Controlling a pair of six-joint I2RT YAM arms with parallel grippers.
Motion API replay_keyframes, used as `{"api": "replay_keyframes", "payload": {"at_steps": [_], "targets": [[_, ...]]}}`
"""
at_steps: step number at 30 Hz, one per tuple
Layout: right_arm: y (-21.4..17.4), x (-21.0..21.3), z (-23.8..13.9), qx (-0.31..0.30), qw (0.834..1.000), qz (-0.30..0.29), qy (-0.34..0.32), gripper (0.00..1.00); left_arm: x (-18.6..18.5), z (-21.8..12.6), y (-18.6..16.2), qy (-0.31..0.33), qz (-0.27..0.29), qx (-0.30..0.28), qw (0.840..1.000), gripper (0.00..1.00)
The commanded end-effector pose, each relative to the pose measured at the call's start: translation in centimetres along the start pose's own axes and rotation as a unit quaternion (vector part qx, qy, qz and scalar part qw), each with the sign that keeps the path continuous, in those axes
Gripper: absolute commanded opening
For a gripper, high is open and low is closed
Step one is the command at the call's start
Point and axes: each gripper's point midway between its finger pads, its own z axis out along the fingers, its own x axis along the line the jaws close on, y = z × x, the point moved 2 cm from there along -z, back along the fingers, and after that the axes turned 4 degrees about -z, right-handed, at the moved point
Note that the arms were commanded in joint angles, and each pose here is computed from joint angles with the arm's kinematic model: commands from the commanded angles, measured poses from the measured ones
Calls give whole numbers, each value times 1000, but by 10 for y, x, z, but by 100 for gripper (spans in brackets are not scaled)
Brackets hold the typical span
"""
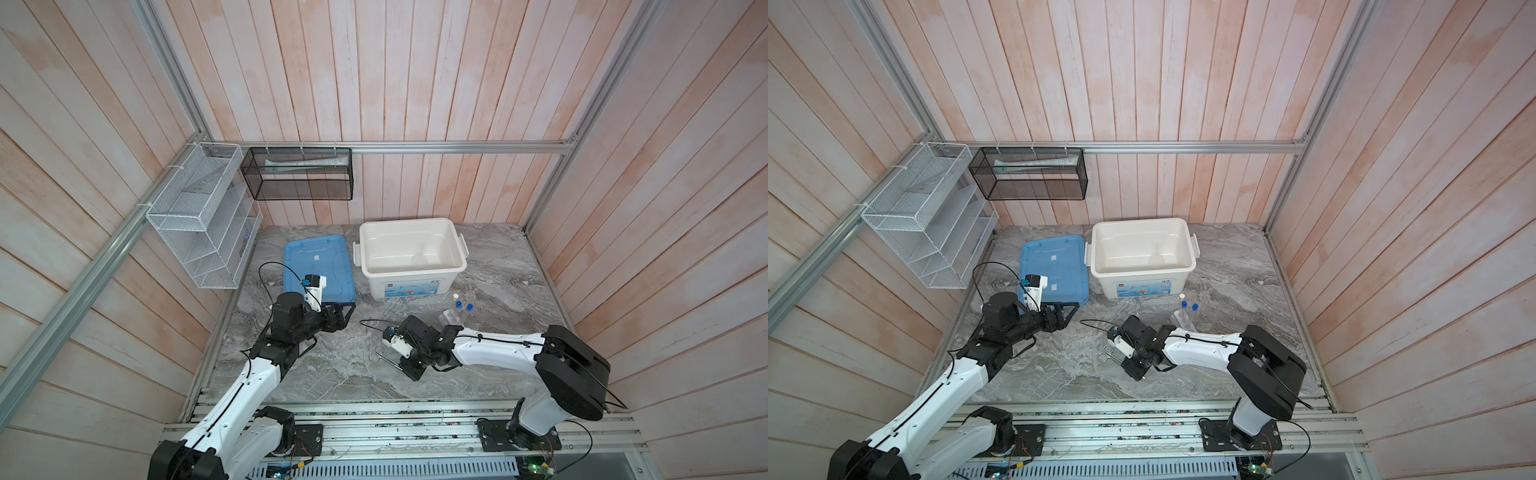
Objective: Organize the chemistry lab equipment
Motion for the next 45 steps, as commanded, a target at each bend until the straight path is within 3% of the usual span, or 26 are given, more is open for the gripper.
{"api": "replay_keyframes", "payload": {"at_steps": [1, 7, 14, 18, 34, 45], "targets": [[-1, -1, -3, -5, 1000, 8, -13, 7, -8, 3, -1, -9, 7, 2, 1000, 82], [-2, -1, -6, -17, 1000, 20, -15, 8, -9, 8, -16, -5, 2, 27, 1000, 82], [-17, 4, -14, -20, 998, 66, 0, 23, -11, 10, -20, -6, 0, 30, 1000, 82], [-24, 4, -14, -26, 995, 94, 2, 27, -13, 10, -19, -10, 3, 28, 1000, 82], [-46, 1, 2, -22, 991, 131, -8, 25, -10, 14, -27, -11, -14, 38, 999, 82], [-47, 9, 4, -25, 992, 125, -23, 13, -13, 33, -60, -6, -20, 89, 996, 82]]}}
